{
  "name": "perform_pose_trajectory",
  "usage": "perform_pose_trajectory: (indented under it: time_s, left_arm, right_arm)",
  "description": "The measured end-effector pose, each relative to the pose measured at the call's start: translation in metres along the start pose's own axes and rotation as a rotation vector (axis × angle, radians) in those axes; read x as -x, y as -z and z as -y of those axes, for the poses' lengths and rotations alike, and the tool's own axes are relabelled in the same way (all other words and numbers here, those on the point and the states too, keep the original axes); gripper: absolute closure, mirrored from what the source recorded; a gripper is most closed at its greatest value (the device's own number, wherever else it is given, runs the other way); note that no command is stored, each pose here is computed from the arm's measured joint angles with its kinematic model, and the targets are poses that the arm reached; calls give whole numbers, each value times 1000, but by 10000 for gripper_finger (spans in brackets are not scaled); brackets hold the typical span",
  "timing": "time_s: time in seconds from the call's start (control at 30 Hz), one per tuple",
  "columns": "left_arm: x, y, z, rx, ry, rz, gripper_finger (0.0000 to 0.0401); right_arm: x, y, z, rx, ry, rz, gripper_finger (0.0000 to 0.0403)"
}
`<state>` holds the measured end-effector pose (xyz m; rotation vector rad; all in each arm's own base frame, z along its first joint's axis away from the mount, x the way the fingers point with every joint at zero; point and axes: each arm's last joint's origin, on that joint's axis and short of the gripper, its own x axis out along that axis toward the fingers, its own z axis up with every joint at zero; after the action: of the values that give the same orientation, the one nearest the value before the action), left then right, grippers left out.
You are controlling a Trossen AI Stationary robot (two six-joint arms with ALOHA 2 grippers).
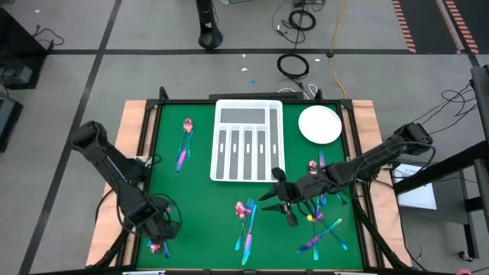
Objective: Sort silverware
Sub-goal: Put the blue table knife into the silverware tray
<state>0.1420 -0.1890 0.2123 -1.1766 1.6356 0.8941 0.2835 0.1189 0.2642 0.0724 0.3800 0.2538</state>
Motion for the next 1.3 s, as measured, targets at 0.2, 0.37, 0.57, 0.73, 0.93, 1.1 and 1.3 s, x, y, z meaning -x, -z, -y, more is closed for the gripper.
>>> perform_pose_trajectory:
  time_s: [0.2, 0.37, 0.57, 0.73, 0.93, 1.1, 1.3]
  left_arm:
    - [-10, 3, -1, 143, -32, 9, 237]
    - [-20, 3, 5, 156, -39, 20, 237]
    - [-35, 1, 10, 165, -62, 42, 237]
    - [-51, -5, 9, 151, -25, 11, 237]
    - [-63, -12, 7, 148, 5, -5, 237]
    - [-63, -13, 8, 149, 31, 26, 237]
    - [-63, -14, 7, 172, 25, 35, 237]
  right_arm:
    - [1, 1, -4, 4, -6, -3, 273]
    - [1, 2, -5, -22, -8, -7, 273]
    - [1, 2, -5, -42, -7, -12, 273]
    - [1, 3, -5, -43, -5, -19, 273]
    - [1, 3, -5, -43, -5, -17, 273]
    - [1, 3, -5, -43, -5, -17, 273]
    - [1, 2, -5, -40, -5, -17, 273]
